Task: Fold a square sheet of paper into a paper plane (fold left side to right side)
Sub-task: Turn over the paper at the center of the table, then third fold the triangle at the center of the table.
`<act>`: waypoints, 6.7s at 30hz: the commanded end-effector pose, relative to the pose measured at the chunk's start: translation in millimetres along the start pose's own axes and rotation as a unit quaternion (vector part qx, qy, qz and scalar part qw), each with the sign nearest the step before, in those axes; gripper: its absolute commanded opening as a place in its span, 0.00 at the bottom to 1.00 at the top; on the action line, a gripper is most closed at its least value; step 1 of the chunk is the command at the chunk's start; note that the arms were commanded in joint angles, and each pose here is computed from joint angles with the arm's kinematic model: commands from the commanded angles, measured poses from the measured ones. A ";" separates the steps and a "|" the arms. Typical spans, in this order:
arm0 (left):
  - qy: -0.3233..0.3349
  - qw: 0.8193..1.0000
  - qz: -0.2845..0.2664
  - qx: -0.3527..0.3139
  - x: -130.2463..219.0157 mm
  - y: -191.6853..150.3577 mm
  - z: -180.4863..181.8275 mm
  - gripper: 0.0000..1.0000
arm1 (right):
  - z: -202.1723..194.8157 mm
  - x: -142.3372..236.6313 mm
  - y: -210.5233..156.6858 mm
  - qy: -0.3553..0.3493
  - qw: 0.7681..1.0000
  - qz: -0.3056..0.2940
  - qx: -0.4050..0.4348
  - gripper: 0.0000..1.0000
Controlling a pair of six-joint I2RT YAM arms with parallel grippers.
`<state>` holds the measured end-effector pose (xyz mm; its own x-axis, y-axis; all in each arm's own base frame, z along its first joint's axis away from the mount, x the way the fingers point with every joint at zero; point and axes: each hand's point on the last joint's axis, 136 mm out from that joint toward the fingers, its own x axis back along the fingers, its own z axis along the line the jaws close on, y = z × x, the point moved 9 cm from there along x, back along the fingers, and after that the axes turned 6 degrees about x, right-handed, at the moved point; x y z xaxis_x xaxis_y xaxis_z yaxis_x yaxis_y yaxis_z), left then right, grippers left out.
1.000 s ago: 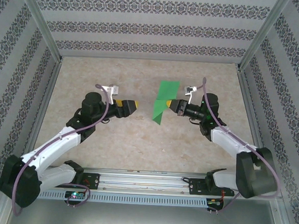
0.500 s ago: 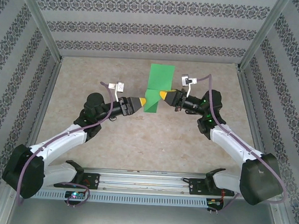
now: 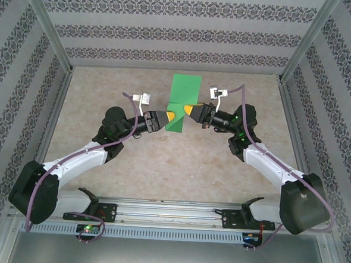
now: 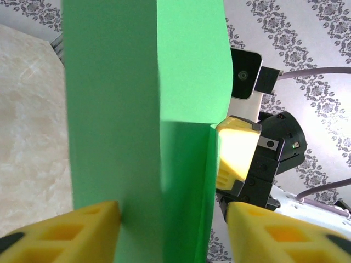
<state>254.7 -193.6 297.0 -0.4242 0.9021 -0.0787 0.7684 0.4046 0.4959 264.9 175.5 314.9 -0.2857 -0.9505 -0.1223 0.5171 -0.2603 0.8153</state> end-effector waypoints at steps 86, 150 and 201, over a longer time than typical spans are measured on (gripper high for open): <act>0.549 0.809 0.203 -0.053 -100.3 -99.3 91.4 0.51 | -65.2 164.5 -70.6 -0.558 0.809 0.128 -0.133 0.97; 0.467 0.881 -0.048 -0.067 108.3 -30.1 83.1 0.72 | -114.3 -43.3 -193.8 -0.326 0.834 0.333 -0.296 0.00; 0.467 0.842 0.210 0.167 22.2 -91.6 162.7 0.46 | -142.2 -0.6 -210.4 -0.334 0.811 0.403 -0.263 0.00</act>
<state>255.3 -179.8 109.9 -0.1883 0.5228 0.8314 0.9613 0.2715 0.0470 278.1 219.9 80.8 0.0046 -0.6830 0.7304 0.9652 0.1939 0.1753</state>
